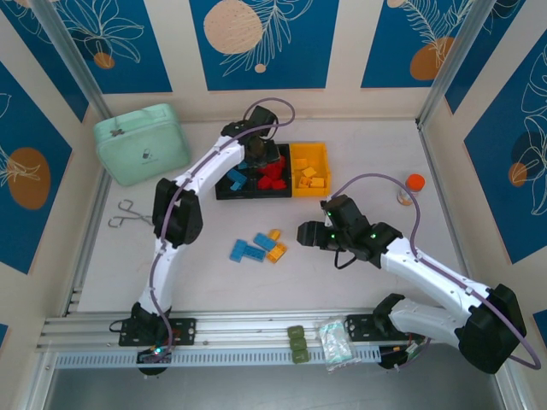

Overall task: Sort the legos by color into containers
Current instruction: Place the lego in the container, then pick up the lego from the center of the table.

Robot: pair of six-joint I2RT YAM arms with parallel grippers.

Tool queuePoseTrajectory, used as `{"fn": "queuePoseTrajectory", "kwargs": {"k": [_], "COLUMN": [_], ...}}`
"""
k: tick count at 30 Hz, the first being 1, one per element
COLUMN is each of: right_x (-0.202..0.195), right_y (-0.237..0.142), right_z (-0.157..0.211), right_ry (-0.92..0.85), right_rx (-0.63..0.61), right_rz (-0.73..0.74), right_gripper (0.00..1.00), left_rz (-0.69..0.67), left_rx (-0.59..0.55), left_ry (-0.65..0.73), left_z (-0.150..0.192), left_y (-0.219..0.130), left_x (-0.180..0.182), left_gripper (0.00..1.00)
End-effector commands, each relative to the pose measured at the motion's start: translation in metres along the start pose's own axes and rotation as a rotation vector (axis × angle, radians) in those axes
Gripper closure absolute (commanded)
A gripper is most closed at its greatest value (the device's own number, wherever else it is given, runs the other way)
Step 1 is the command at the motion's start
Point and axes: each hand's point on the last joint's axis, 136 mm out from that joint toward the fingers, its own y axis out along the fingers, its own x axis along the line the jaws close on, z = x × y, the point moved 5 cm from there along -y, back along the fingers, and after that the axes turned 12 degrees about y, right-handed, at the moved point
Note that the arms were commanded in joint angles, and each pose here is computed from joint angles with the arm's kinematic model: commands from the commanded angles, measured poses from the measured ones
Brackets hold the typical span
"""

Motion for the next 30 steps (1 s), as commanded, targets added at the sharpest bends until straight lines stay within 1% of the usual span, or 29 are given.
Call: {"fn": "queuePoseTrajectory", "kwargs": {"k": [1, 6, 13, 16, 20, 22, 25, 30], "right_x": [-0.006, -0.008, -0.01, -0.009, -0.008, -0.007, -0.006, -0.004], "right_y": [-0.003, -0.002, 0.0, 0.001, 0.002, 0.003, 0.004, 0.005], "right_z": [0.001, 0.001, 0.0, -0.001, -0.001, -0.001, -0.002, -0.003], "right_ry": [0.022, 0.031, 0.037, 0.037, 0.035, 0.036, 0.036, 0.033], "right_rx": [-0.005, -0.003, -0.001, -0.001, 0.005, 0.005, 0.008, 0.009], "right_rz": [0.011, 0.018, 0.024, 0.021, 0.023, 0.022, 0.017, 0.01], "right_gripper": [0.34, 0.34, 0.34, 0.34, 0.34, 0.34, 0.34, 0.34], "left_rz": [-0.075, -0.074, -0.059, -0.045, -0.038, -0.04, -0.024, -0.001], "left_rx": [0.012, -0.014, -0.025, -0.03, -0.054, -0.065, -0.067, -0.071], "left_ry": [0.02, 0.025, 0.024, 0.023, 0.029, 0.031, 0.038, 0.08], "left_z": [-0.01, -0.026, -0.032, -0.034, -0.04, -0.042, -0.043, -0.042], "left_y": [0.006, 0.017, 0.028, 0.03, 0.023, 0.018, 0.009, -0.017], "left_x": [0.018, 0.023, 0.028, 0.028, 0.026, 0.026, 0.022, 0.013], "left_gripper": [0.68, 0.66, 0.63, 0.57, 0.48, 0.45, 0.44, 0.41]}}
